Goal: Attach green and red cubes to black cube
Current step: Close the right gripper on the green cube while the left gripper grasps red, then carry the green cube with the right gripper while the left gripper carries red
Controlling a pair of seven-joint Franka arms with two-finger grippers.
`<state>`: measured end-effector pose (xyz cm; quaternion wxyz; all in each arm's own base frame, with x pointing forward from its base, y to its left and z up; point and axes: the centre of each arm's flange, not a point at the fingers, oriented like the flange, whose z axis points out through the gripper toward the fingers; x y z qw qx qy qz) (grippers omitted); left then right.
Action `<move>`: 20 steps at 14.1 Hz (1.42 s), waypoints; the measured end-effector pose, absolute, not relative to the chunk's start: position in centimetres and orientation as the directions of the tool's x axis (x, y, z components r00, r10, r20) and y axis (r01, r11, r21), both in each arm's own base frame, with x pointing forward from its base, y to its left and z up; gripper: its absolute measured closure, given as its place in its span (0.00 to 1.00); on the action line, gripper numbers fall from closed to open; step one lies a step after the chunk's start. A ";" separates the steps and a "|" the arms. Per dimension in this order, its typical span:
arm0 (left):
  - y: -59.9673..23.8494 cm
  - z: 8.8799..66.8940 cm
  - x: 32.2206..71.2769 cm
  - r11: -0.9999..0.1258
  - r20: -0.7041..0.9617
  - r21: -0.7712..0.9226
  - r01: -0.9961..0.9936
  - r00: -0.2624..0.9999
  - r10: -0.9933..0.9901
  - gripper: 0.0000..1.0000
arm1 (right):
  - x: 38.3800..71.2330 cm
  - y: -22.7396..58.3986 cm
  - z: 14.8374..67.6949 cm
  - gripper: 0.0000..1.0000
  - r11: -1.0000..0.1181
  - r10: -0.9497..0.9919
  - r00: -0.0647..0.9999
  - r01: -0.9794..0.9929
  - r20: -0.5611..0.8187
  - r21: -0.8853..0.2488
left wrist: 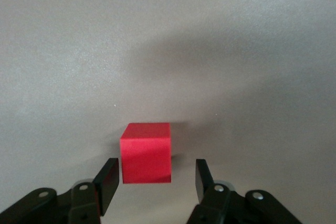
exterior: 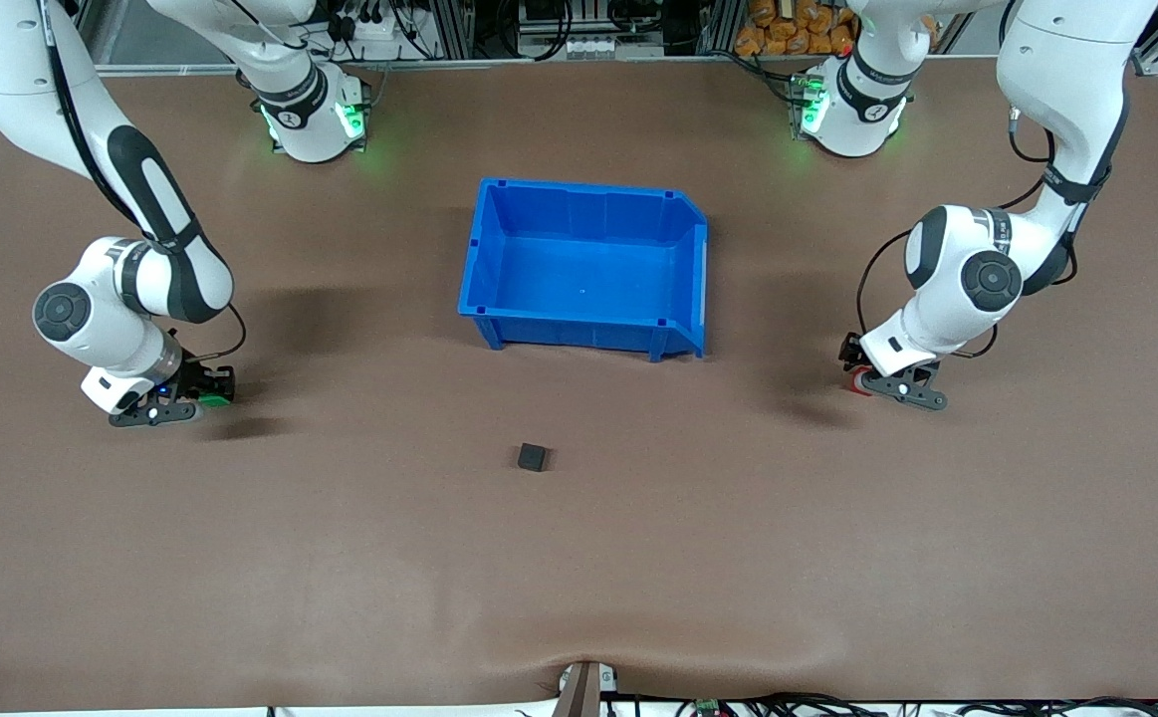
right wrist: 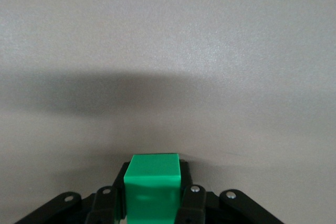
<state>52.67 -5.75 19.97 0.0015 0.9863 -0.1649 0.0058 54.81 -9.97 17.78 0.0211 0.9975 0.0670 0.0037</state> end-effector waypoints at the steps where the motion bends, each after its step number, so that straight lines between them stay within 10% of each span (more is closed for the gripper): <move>1: -5.8 20.0 52.7 -0.946 0.013 0.001 -0.326 0.945 -0.326 0.34 | 55.0 -10.0 17.9 0.60 -0.988 0.148 0.989 0.147 0.008 0.044; 11: -5.7 19.8 53.1 -0.946 0.013 0.003 -0.323 0.946 -0.323 0.47 | 56.7 -10.2 19.7 0.60 -0.857 0.514 0.858 0.512 0.011 0.060; 20: -5.7 20.1 53.9 -0.955 0.029 0.001 -0.298 0.954 -0.298 0.60 | 64.1 -3.8 28.4 0.60 -0.278 0.960 0.280 0.954 -0.005 0.112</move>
